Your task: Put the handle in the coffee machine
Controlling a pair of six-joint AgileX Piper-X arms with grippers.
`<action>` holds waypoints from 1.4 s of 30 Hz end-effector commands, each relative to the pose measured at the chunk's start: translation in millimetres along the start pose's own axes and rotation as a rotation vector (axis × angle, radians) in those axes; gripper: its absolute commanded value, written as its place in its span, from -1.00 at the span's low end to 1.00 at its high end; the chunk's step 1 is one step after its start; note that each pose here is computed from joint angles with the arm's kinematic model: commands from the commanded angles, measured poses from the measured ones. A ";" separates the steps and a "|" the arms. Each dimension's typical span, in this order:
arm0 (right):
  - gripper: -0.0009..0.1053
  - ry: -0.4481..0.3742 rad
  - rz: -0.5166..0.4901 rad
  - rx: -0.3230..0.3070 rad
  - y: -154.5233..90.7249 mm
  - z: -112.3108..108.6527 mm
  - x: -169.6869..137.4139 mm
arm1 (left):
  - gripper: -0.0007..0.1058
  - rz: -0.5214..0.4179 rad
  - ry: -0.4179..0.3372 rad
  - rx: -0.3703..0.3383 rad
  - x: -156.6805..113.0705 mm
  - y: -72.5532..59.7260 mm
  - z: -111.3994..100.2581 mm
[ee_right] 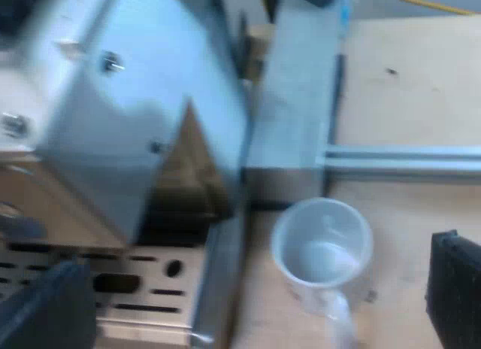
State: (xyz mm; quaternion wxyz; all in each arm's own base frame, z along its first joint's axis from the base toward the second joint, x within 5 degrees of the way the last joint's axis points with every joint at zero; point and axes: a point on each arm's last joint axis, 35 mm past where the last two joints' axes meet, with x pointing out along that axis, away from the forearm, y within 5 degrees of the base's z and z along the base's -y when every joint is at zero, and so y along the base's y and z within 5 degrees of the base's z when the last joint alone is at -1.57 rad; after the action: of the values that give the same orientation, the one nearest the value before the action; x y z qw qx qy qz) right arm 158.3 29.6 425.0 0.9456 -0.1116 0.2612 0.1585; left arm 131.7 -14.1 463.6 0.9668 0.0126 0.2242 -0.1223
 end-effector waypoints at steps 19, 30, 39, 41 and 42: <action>0.72 -0.062 -0.126 -0.127 23.1 -59.1 -118.3 | 0.67 0.094 -0.202 -0.107 -106.4 -19.0 -55.1; 0.72 -0.271 -0.198 -0.149 51.4 -104.9 -182.3 | 0.67 0.088 -0.269 -0.062 -139.3 -30.6 -150.3; 0.72 -0.361 -0.229 -0.164 68.9 -141.4 -211.1 | 0.67 -0.049 -0.065 -0.008 -125.4 -34.5 -172.5; 0.72 -0.324 -0.208 -0.159 70.4 -145.9 -210.7 | 0.67 -0.051 -0.051 0.002 -125.4 -34.6 -174.0; 0.72 -0.306 -0.202 -0.156 71.2 -148.2 -211.3 | 0.67 -0.051 -0.051 0.006 -125.4 -34.6 -174.1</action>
State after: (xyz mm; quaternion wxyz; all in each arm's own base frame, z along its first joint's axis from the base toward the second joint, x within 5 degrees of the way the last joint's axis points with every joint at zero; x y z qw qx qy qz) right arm -110.7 0.0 402.9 0.9760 -0.1851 0.0723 0.0888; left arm -63.0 -4.5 363.9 0.9725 0.0043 0.1819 -0.1456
